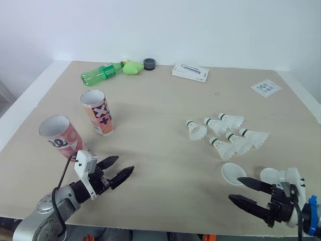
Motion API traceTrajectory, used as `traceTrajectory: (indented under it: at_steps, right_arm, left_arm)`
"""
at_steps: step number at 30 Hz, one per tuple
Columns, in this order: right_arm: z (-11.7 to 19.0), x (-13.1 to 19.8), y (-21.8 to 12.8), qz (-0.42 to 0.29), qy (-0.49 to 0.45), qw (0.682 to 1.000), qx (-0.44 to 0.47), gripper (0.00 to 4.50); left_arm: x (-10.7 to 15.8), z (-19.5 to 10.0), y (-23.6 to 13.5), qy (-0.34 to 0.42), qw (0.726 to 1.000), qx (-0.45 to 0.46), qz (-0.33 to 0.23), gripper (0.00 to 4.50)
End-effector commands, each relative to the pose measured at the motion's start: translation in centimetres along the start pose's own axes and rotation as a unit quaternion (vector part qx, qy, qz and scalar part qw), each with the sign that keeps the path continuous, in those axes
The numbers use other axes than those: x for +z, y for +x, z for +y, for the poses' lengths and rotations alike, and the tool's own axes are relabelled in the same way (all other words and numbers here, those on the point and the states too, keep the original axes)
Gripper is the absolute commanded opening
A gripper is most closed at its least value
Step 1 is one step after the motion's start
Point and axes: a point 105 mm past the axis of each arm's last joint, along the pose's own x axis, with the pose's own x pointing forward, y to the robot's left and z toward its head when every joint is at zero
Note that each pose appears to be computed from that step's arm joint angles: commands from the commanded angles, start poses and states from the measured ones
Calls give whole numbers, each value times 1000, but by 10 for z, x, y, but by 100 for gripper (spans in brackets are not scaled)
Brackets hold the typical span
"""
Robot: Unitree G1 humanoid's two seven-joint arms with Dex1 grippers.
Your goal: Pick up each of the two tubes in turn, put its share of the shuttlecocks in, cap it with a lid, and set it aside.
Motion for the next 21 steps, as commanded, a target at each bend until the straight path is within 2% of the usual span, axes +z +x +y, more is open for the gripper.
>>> traceTrajectory:
  at_steps: [1,5,9,15,21]
  right_arm:
    - [16,27,15,-12,-47,997,64,450]
    - [16,39,26,-5,-61,993,98,450]
    - [29,68,53,-20,-89,979,183,450]
    - [45,90,96,-31,-115,959,259,450]
    - [38,103,136,-55,-158,956,240,450]
  left_arm:
    - [15,-10,-1,29,999,-5,-33,446]
    - [20,-6,-6,36,998,19,-50,446]
    - [15,-12,-19,28,996,60,-64,446]
    - [2,9,-52,6,977,187,-105,446]
    - [-11,23,-86,23,950,290,-115,446]
